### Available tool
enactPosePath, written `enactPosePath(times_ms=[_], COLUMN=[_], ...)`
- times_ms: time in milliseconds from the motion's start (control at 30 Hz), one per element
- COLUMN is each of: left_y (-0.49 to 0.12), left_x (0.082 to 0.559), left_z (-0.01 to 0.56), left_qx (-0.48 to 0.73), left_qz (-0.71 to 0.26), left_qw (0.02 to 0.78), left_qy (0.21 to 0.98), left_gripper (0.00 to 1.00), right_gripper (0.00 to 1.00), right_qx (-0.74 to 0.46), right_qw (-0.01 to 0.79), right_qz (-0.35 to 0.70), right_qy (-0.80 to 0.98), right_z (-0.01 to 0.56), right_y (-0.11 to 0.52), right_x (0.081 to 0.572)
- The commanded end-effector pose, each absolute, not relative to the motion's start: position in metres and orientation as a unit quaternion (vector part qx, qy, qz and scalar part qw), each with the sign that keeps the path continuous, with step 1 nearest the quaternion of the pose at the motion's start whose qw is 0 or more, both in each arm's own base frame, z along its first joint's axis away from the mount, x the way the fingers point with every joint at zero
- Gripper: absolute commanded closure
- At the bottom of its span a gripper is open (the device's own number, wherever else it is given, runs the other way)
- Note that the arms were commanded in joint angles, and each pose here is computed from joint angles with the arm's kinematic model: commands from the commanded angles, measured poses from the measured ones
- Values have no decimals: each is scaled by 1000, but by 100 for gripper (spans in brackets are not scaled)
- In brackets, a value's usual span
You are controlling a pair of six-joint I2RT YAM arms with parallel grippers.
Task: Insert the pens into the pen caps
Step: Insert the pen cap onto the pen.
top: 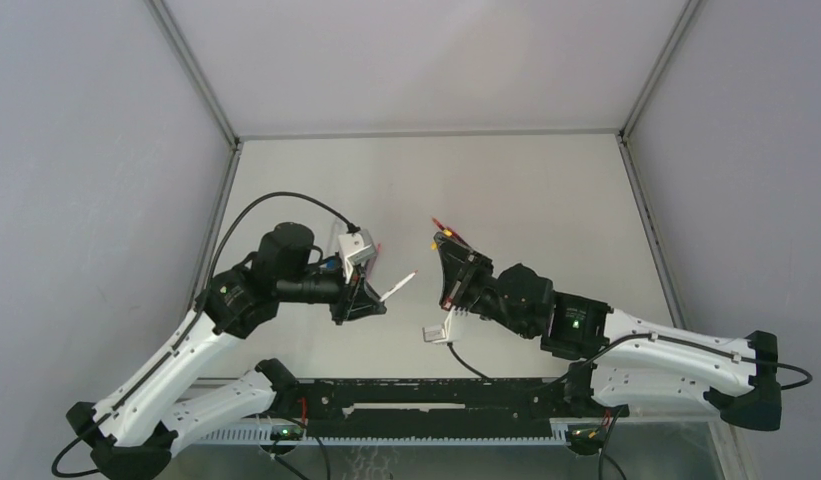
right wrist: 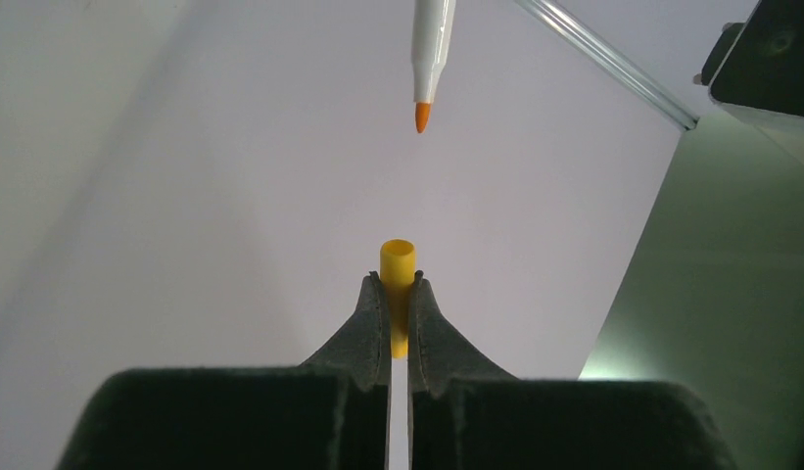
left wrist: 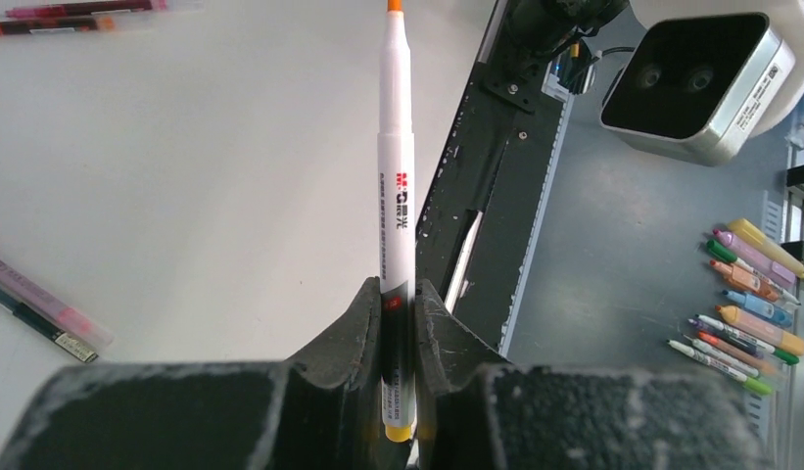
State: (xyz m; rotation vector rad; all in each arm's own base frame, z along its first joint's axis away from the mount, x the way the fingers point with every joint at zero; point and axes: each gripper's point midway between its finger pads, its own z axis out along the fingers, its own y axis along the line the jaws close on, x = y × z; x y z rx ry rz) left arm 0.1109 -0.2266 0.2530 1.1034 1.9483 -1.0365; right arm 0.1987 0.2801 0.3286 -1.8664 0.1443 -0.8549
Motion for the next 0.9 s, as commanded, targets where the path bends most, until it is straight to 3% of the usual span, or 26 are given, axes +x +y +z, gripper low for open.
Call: enactPosePath(times_ms=[0,867], left_y=[-233,-243], left_x=[110,112], left_z=[282,294], left_qx=[425,391], left_qz=[-421,-453], left_qw=[365,370], left_qy=[714,710], left_gripper=[100,100], right_gripper=[100,100], right_qx=[-744,-745], right_qw=[546,548], right_qz=[-381,-375], right_qy=[57,59], right_z=[365,370], right_y=[284,298], right_x=[194,179])
